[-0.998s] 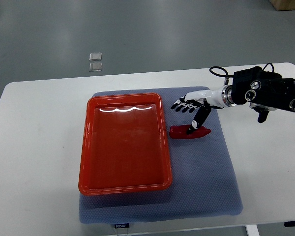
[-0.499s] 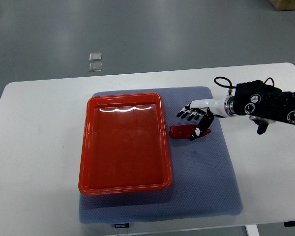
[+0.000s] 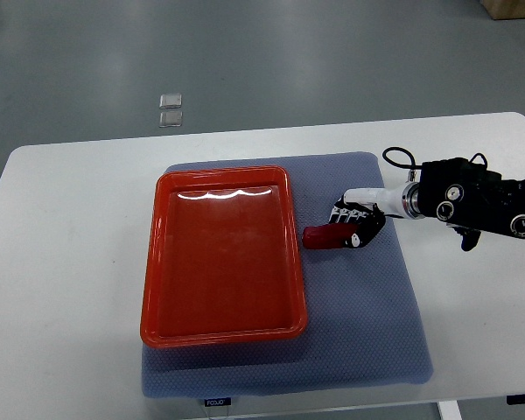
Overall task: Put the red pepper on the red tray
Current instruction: 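Lower the right hand onto the red pepper and close fingers around it, then lift the red pepper with the right hand off the mat, then carry the pepper over the red tray and open the right hand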
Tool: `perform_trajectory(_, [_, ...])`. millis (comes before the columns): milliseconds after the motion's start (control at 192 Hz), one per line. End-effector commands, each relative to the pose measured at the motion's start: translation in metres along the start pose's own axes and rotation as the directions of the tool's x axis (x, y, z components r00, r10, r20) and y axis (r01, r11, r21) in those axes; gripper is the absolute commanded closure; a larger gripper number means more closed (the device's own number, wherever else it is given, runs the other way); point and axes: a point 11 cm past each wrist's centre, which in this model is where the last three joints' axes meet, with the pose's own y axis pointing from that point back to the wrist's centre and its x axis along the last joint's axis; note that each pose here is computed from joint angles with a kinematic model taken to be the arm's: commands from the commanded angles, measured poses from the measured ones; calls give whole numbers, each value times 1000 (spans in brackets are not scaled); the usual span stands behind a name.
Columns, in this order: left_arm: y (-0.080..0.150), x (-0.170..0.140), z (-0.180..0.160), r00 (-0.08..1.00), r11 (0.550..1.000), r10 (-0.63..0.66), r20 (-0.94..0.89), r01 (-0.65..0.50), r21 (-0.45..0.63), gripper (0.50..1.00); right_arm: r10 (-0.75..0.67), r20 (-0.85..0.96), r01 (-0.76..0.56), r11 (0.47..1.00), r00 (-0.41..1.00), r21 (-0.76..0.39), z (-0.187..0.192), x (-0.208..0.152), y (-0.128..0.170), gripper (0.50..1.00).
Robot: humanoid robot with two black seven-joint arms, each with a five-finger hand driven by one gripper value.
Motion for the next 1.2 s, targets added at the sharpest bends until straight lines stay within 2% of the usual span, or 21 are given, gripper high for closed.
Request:
perform_trajectory(0, [0,0,0,1000,1000,0,1,0,0,500,-1,1,1,1000,1000,-2,1,-2,-1,885])
perform_trajectory(57, [0,0,0,1000,1000,0,1,0,0,500,2,-1,-2,1000,1000,-2,2,-1,0,936])
perform_trajectory(146, [0,0,0,1000,1000,0,0,0,0,500,4,-11,-4,1000,1000,-5,3,0,1,987])
perform_trajectory(218, [0,0,0,1000,1000,0,1,0,0,500,13,-12,-13,1000,1000,-6,3,4,4,1000])
perform_trajectory(369, [0,0,0,1000,1000,0,0,0,0,500,34,-8,-34,999,999,-10,7,14,11,1000])
perform_trajectory(608, [0,0,0,1000,1000,0,0,0,0,500,107,-18,-107,994,994,1,4,51,42,1000])
perform_trajectory(723, [0,-1,0,1000,1000,-2,1,2,0,500,156,-43,-156,988,987,18,-9,78,58,1000])
perform_trajectory(894, [0,-1,0,1000,1000,-2,1,2,0,500,211,-64,-205,975,975,88,-52,109,72,1000])
perform_trajectory(1014, [0,0,1,1000,1000,-1,2,1,-1,500,195,-94,-182,974,976,137,-87,109,65,1000])
perform_trajectory(1196, [0,-1,0,1000,1000,-2,3,2,2,500,121,-173,-90,980,977,180,-129,72,27,1000])
